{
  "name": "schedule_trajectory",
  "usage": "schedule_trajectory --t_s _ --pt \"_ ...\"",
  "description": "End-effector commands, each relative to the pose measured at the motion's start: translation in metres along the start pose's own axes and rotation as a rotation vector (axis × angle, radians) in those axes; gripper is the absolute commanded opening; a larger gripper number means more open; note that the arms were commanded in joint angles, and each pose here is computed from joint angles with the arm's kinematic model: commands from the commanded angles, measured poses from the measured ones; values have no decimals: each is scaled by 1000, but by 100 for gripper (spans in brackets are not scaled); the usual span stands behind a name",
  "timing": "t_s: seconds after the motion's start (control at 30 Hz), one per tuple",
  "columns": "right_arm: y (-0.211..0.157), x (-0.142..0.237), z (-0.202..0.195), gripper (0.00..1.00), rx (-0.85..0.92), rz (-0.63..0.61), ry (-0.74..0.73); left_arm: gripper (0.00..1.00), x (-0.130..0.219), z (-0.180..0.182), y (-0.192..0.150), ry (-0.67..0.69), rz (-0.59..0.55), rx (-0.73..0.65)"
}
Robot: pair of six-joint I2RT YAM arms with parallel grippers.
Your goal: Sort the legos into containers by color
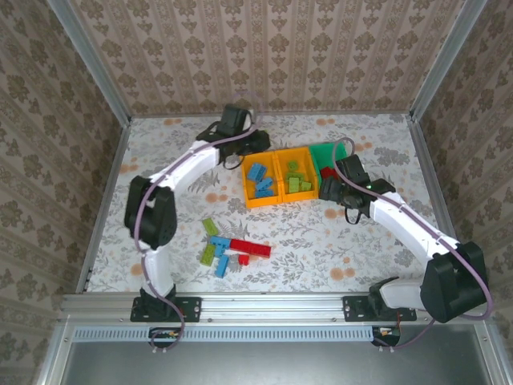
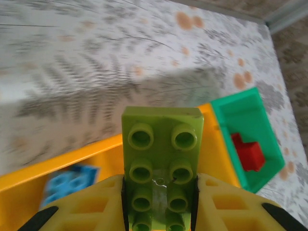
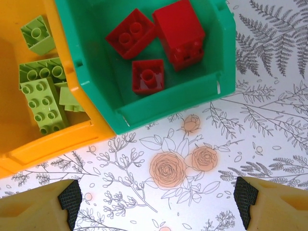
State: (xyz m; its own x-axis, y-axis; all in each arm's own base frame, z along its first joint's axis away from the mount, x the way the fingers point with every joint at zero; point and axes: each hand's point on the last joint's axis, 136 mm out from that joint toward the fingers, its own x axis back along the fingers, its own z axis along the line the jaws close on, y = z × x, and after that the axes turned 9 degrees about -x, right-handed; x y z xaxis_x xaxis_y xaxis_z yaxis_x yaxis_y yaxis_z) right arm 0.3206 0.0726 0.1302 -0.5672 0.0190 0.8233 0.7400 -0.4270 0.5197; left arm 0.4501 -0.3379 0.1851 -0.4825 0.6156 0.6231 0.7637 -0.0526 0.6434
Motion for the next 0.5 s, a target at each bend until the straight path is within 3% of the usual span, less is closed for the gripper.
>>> schedule_trajectory --t_s 0.0,0.27,0.47 --pt "-2 10 -4 86 -28 -12 12 33 -22 -29 -2 -96 32 -57" --pt "-7 12 -12 86 -40 -17 1 33 -47 -46 -13 -203 77 -39" --pt "-10 11 -12 86 -49 -8 2 36 -62 -37 -37 -158 175 1"
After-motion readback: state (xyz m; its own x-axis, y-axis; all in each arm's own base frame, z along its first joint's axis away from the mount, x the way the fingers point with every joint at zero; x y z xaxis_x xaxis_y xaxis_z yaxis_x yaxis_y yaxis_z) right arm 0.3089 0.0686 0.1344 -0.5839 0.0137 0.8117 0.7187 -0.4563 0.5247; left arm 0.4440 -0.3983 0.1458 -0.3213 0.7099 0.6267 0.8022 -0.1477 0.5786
